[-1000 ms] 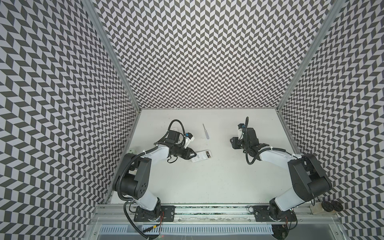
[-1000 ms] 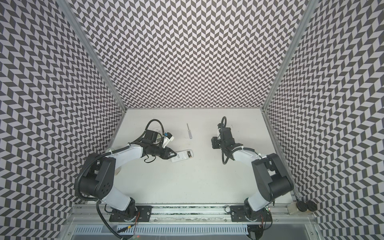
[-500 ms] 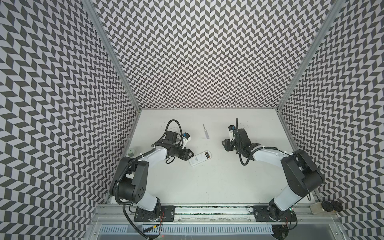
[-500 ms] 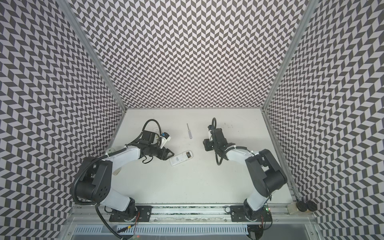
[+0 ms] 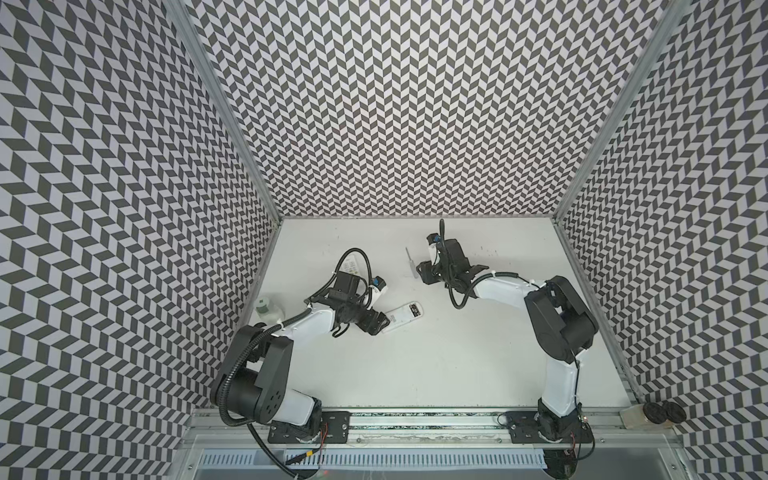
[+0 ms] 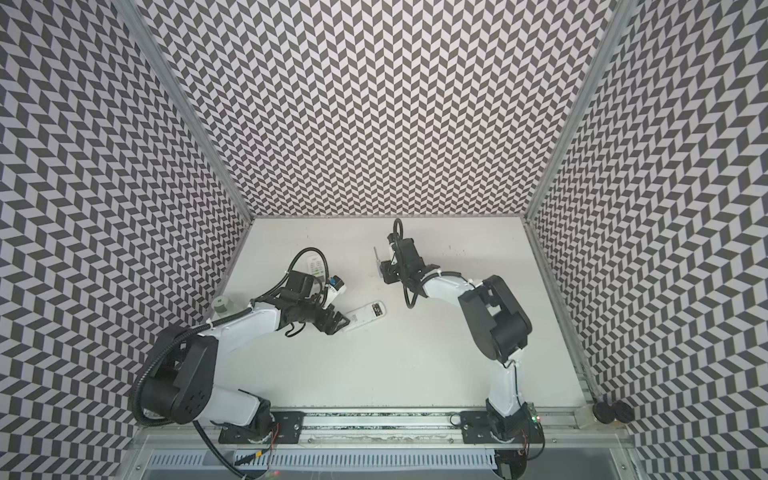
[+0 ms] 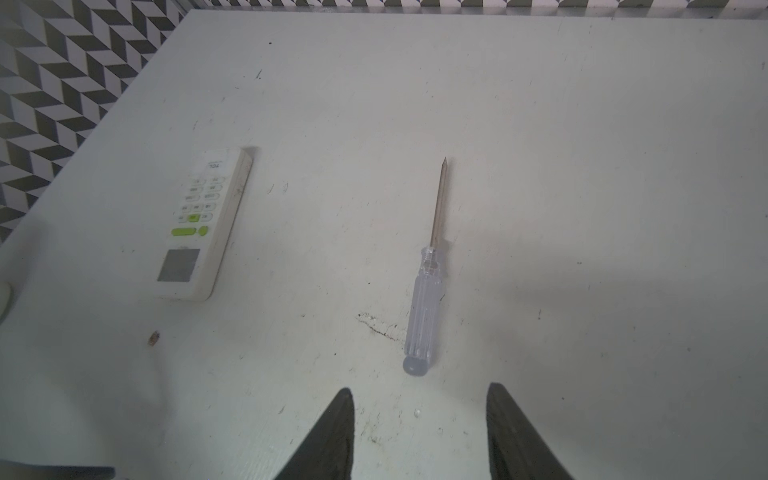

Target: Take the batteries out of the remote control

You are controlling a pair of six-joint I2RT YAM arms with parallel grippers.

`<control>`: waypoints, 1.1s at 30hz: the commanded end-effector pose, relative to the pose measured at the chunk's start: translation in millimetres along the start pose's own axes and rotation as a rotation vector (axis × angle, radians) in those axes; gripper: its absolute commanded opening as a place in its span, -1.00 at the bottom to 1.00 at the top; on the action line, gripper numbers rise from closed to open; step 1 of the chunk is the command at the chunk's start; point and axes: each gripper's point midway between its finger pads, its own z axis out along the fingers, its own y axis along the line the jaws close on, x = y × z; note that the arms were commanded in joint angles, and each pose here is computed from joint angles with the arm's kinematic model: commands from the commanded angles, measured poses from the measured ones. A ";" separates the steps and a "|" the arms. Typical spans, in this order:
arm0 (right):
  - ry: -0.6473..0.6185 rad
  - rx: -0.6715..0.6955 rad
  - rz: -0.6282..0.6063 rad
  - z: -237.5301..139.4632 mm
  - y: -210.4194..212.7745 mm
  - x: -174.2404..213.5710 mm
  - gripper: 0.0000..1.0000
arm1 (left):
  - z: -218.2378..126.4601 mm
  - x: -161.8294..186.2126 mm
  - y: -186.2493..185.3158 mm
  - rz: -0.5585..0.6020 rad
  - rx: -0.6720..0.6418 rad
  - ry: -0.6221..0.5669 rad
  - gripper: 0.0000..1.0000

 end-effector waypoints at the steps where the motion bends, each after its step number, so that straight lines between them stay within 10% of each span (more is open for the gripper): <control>1: 0.019 0.038 -0.018 12.7 1.4 4.4 0.01 | 0.8 3.8 0.2 0.103 -0.047 0.006 0.96; 33: 0.111 0.149 -0.108 64.4 -9.8 40.8 -0.06 | 21.0 21.2 28.3 0.227 -0.240 0.118 1.00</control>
